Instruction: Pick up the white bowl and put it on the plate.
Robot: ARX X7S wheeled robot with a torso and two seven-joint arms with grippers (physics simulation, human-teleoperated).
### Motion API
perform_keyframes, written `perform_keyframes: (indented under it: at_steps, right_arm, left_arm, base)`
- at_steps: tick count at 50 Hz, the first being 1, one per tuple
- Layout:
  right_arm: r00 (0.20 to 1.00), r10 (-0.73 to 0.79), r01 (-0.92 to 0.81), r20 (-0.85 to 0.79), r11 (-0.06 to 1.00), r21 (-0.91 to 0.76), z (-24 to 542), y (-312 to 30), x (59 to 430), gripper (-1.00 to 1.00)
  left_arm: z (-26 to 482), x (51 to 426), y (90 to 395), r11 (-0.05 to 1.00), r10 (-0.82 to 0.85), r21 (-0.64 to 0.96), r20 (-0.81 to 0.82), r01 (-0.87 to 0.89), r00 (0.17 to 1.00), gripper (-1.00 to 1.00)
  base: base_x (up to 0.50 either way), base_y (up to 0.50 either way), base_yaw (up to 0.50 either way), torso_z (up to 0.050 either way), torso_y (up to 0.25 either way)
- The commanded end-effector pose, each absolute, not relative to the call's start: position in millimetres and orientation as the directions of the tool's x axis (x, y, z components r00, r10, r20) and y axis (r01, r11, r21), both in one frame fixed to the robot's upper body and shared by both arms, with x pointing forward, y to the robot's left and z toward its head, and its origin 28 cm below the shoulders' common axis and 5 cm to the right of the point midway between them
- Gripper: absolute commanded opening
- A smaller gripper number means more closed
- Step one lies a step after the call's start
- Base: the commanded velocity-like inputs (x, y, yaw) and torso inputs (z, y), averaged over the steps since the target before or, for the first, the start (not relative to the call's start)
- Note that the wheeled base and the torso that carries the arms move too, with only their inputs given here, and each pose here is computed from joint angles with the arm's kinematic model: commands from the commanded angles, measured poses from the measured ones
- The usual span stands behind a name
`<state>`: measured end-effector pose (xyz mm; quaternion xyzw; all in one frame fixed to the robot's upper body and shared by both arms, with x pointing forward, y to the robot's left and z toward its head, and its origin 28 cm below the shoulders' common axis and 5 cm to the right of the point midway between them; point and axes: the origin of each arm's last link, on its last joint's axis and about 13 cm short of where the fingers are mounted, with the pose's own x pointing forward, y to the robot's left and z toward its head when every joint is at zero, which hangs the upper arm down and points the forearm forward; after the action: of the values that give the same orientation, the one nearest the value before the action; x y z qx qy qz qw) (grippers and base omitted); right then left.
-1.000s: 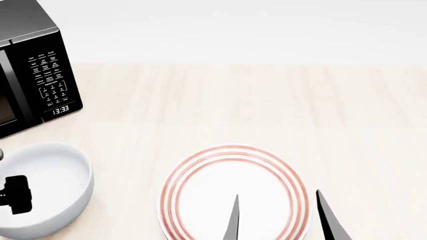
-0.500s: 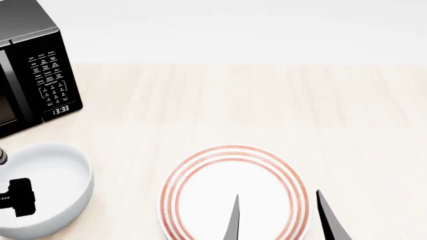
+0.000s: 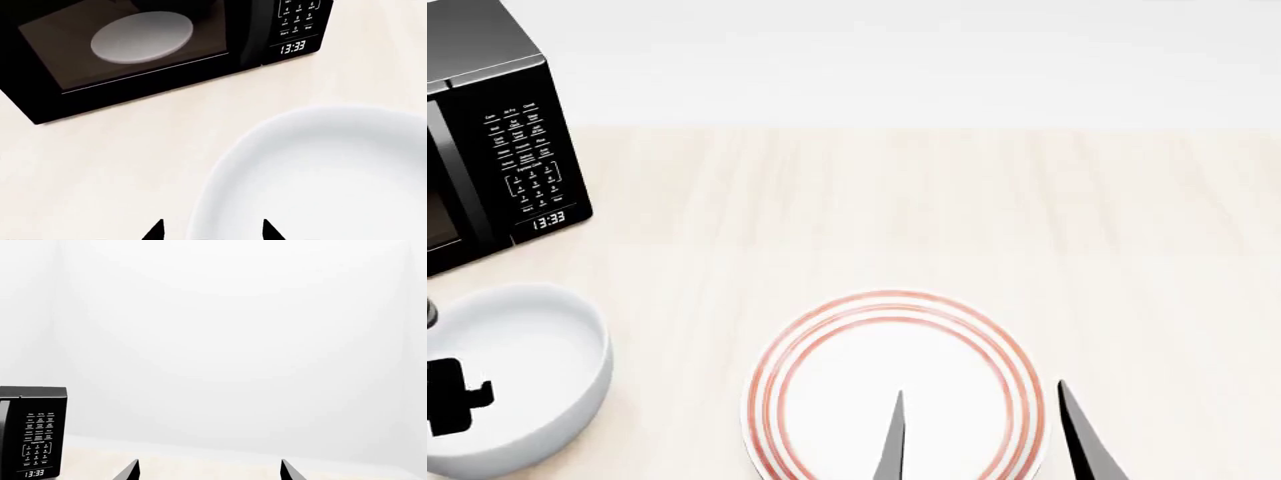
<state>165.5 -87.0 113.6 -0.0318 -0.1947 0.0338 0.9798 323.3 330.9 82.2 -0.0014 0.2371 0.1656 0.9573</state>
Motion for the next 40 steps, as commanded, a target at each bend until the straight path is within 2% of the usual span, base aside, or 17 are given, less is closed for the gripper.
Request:
perform_keyframes:
  at_steps: [1,21,40]
  right_arm:
    - [0.918,0.073,-0.042,0.39,0.995,-0.088,113.9,-88.3,167.8,1.0]
    - [0.917,0.075,-0.044,0.391,0.995,-0.09,113.3,-88.1,167.3,1.0]
    - [0.917,0.077,-0.046,0.392,0.995,-0.088,114.0,-87.9,167.6,1.0]
  left_arm:
    - [74.9,323.1,327.7,0.943,0.31,0.03,-0.44,-0.331,0.843,-1.0]
    - [76.1,321.4,328.8,0.933,0.32,-0.014,-0.425,-0.359,0.847,-1.0]
    - [106.8,325.4,325.9,0.896,0.373,-0.102,-0.357,-0.433,0.856,-1.0]
  base:
    - [0.0,0.0,0.0,0.0,0.0]
    - [0.0,0.0,0.0,0.0,0.0]
    - [0.0,0.0,0.0,0.0,0.0]
